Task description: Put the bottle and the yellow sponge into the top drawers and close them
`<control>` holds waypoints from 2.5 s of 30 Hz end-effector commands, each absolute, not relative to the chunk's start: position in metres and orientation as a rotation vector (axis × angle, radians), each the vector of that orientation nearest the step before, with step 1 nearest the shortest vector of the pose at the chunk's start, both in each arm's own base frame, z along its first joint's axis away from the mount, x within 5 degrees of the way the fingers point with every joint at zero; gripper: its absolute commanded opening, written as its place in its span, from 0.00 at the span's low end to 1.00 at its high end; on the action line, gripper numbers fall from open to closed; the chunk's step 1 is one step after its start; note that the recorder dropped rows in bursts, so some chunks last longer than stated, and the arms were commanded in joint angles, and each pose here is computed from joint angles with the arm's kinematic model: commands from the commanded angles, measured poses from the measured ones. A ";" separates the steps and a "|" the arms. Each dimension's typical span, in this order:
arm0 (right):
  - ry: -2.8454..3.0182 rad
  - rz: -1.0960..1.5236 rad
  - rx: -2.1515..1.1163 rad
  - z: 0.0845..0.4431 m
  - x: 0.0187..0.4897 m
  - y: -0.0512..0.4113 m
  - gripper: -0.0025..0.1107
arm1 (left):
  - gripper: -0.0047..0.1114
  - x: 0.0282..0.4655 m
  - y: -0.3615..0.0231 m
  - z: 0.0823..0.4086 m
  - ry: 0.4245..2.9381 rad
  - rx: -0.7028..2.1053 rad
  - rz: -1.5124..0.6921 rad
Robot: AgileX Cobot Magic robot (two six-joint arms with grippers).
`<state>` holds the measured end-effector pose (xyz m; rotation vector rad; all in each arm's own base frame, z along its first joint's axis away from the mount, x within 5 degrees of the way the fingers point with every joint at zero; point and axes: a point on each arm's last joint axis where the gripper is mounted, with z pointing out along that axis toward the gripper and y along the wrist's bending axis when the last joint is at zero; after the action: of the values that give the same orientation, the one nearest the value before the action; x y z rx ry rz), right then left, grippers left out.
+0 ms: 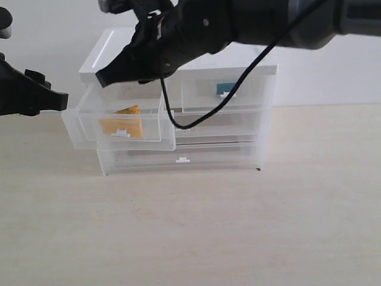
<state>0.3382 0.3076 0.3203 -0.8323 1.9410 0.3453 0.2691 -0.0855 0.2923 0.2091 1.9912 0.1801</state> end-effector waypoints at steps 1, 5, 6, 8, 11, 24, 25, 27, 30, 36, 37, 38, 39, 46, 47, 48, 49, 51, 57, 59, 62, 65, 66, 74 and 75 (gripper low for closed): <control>1.973 0.302 -0.755 0.343 0.342 0.279 0.02 | 0.28 0.266 -0.083 0.295 1.983 0.202 0.180; 2.050 0.248 -0.695 0.344 0.353 0.254 0.02 | 0.10 0.260 -0.085 0.293 1.983 0.216 0.128; 2.065 0.233 -0.685 0.344 0.355 0.249 0.02 | 0.07 0.258 -0.087 0.291 1.983 0.239 0.097; 2.094 0.210 -0.670 0.343 0.358 0.240 0.02 | 0.07 0.254 -0.091 0.287 1.985 0.286 0.033; 2.108 0.156 -0.676 0.346 0.359 0.231 0.02 | 0.07 0.249 -0.099 0.279 1.996 0.358 -0.062; 2.295 0.034 -0.666 0.332 0.348 0.212 0.02 | 0.07 0.246 -0.115 0.267 2.003 0.484 -0.228; 2.305 0.027 -0.666 0.329 0.348 0.211 0.02 | 0.07 0.247 -0.116 0.265 2.010 0.490 -0.234; 2.315 -0.006 -0.646 0.320 0.349 0.207 0.02 | 0.07 0.250 -0.118 0.257 2.035 0.497 -0.231; 2.334 -0.024 -0.605 0.311 0.356 0.194 0.02 | 0.07 0.255 -0.122 0.244 2.074 0.526 -0.236; 2.356 -0.039 -0.534 0.309 0.366 0.173 0.02 | 0.07 0.265 -0.129 0.230 2.116 0.556 -0.256; 2.356 -0.040 -0.536 0.309 0.366 0.173 0.02 | 0.07 0.268 -0.130 0.230 2.118 0.553 -0.250; 2.351 -0.045 -0.550 0.309 0.366 0.174 0.02 | 0.07 0.274 -0.132 0.229 2.121 0.548 -0.238; 2.349 -0.045 -0.553 0.309 0.366 0.174 0.02 | 0.07 0.277 -0.133 0.229 2.123 0.548 -0.238; 2.332 -0.042 -0.563 0.310 0.367 0.174 0.02 | 0.07 0.304 -0.146 0.229 2.112 0.544 -0.238; 2.332 -0.042 -0.563 0.310 0.367 0.174 0.02 | 0.07 0.307 -0.147 0.231 2.105 0.543 -0.239; 2.332 -0.042 -0.563 0.310 0.367 0.174 0.02 | 0.07 0.310 -0.148 0.233 2.099 0.537 -0.233; 2.332 -0.043 -0.566 0.310 0.367 0.174 0.02 | 0.07 0.312 -0.148 0.234 2.095 0.531 -0.225; 2.330 -0.046 -0.574 0.310 0.367 0.174 0.02 | 0.07 0.317 -0.150 0.237 2.084 0.532 -0.225; 2.333 -0.037 -0.572 0.310 0.366 0.175 0.02 | 0.07 0.325 -0.153 0.246 2.055 0.522 -0.228; 2.334 -0.034 -0.574 0.310 0.366 0.175 0.02 | 0.07 0.329 -0.155 0.244 2.056 0.523 -0.228; 2.336 -0.026 -0.580 0.310 0.366 0.176 0.02 | 0.07 0.336 -0.158 0.239 2.066 0.525 -0.226; 2.336 -0.024 -0.579 0.310 0.366 0.176 0.02 | 0.07 0.344 -0.159 0.234 2.079 0.510 -0.192; 2.336 -0.026 -0.581 0.310 0.366 0.176 0.02 | 0.07 0.347 -0.160 0.233 2.081 0.509 -0.189; 2.330 -0.026 -0.588 0.310 0.366 0.176 0.02 | 0.07 0.358 -0.165 0.244 2.037 0.506 -0.186; 2.330 -0.026 -0.588 0.310 0.366 0.176 0.02 | 0.07 0.358 -0.165 0.246 2.033 0.503 -0.184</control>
<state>0.3661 0.1789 0.3067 -0.5941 2.3415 -0.0299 0.3539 -0.1661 0.2434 0.5196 2.0384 -0.2072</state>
